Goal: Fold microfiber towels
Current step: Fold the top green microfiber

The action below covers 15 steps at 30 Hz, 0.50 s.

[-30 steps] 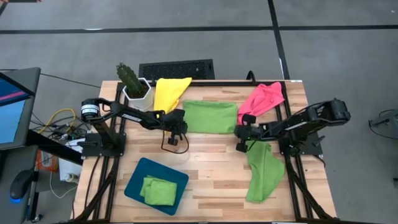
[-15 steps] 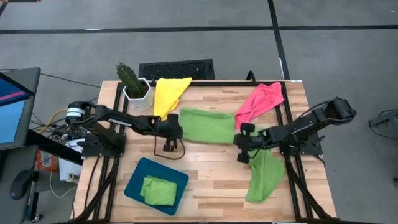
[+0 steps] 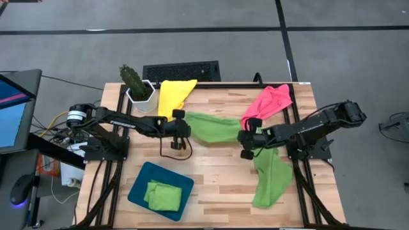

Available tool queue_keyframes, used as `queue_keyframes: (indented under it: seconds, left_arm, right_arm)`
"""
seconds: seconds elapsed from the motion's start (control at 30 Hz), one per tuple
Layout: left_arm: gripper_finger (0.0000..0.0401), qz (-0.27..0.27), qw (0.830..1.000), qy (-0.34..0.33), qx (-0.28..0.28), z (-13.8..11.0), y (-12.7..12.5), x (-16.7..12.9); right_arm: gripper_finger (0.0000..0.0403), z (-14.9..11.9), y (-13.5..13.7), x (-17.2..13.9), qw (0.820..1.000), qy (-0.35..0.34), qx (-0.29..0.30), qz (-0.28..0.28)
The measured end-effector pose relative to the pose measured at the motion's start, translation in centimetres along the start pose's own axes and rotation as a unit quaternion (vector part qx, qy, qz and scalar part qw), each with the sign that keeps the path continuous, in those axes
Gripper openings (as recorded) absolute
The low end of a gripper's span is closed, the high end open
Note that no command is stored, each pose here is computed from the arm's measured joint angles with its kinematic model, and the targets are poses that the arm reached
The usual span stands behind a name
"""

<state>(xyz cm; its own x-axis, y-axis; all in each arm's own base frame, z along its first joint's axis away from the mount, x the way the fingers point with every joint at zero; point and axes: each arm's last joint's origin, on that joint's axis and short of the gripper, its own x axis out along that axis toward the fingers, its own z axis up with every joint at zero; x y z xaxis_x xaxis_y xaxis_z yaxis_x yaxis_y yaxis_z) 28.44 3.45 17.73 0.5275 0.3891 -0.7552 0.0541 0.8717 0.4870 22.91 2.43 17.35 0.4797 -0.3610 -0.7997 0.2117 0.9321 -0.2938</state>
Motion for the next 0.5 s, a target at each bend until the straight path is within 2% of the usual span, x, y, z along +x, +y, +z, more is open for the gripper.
queue_keyframes:
  seconds: [0.23, 0.4, 0.5]
  left_arm:
    - [0.0002, 0.024, 0.999, 0.018, -0.018, -1.3, 2.8, 0.9]
    - [0.0002, -0.002, 0.999, -0.005, -0.033, -2.0, 4.5, 1.9]
    - [0.0002, 0.005, 0.999, -0.002, -0.035, -2.5, 5.4, 2.7]
  right_arm:
    - [0.0002, 0.1, -2.6, 1.1, 0.999, 0.021, 0.009, -0.032]
    - [0.0003, 0.1, -4.6, 1.8, 0.998, 0.034, 0.027, -0.054]
    - [0.0003, 0.1, -5.6, 2.1, 0.997, 0.039, 0.039, -0.063]
